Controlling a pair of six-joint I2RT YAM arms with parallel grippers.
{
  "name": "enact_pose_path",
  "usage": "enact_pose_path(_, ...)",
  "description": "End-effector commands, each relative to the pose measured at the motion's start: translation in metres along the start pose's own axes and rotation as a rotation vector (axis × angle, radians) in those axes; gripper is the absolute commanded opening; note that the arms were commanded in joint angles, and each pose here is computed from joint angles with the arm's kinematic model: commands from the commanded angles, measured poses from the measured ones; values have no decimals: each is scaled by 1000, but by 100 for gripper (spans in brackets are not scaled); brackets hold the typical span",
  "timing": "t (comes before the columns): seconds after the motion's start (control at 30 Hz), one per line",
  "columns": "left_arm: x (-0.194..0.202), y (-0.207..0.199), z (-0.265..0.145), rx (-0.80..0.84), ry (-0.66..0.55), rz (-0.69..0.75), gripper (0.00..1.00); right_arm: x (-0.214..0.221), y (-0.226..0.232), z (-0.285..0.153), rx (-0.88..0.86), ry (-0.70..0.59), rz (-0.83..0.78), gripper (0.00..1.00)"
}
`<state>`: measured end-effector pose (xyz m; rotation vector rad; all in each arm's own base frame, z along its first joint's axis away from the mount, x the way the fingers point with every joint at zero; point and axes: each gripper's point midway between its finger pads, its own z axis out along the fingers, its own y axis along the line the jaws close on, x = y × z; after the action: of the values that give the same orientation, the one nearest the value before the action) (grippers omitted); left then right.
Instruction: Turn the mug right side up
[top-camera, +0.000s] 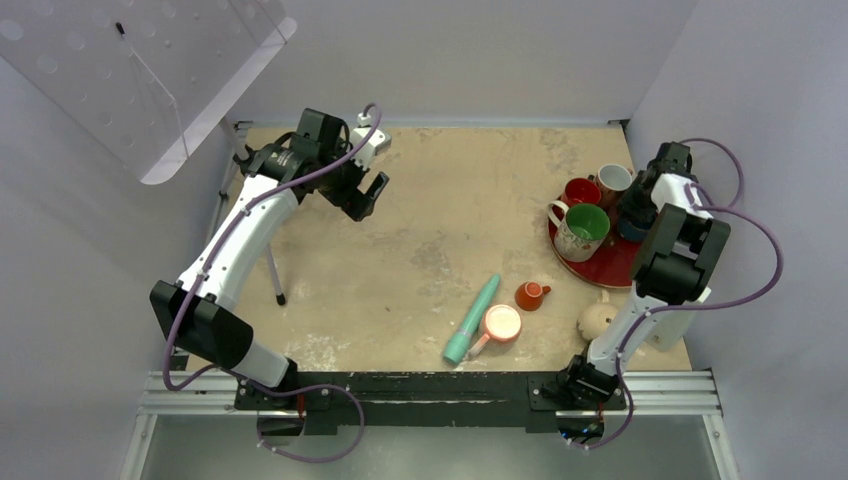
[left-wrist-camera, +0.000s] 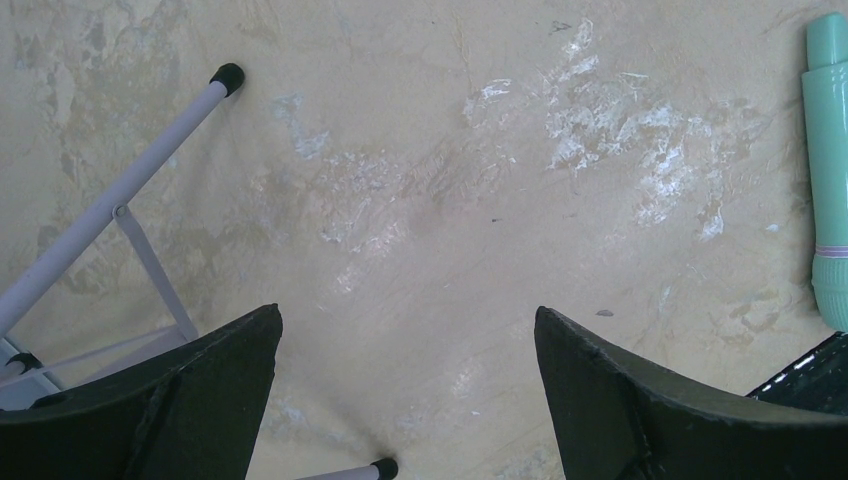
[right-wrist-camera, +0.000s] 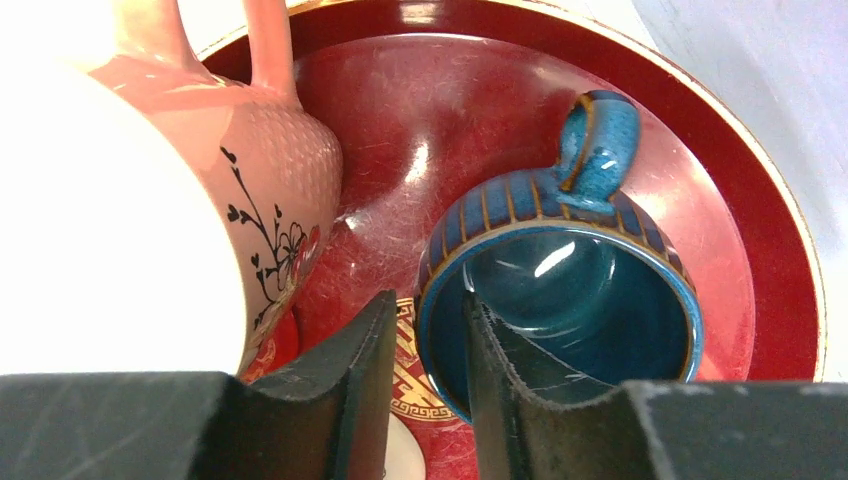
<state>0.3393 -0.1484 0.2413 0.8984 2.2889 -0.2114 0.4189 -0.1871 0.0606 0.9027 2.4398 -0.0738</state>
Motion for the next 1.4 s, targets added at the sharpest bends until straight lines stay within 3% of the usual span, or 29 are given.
enact_pose_path(0.0,-9,6,-2,-22,-30,17,100,-25,1,-14,-11,-77,-9,35)
enact_pose_path(0.1,-9,6,-2,-18,-30,17,100,-29,2,-23,-15,-93,-13,35)
enact_pose_path(0.3,-7,4,1,-6,-21,16,100,-51,7,-82,-44,-209,-29,39)
enact_pose_path(0.43,-7,5,3,-9,-16,15,100,-36,8,-90,-81,-213,-7,39)
enact_pose_path(0.5,-7,5,3,-6,-17,11,100,-17,7,-83,-104,-193,37,33)
enact_pose_path(0.6,-7,4,2,-5,-19,10,100,5,-5,-69,-76,-187,107,0)
enact_pose_path(1.03,-5,7,1,-22,-14,7,100,14,-54,-37,173,-235,234,0)
enact_pose_path(1.37,-5,17,0,-66,-5,13,100,-17,-42,-10,140,-239,236,0)
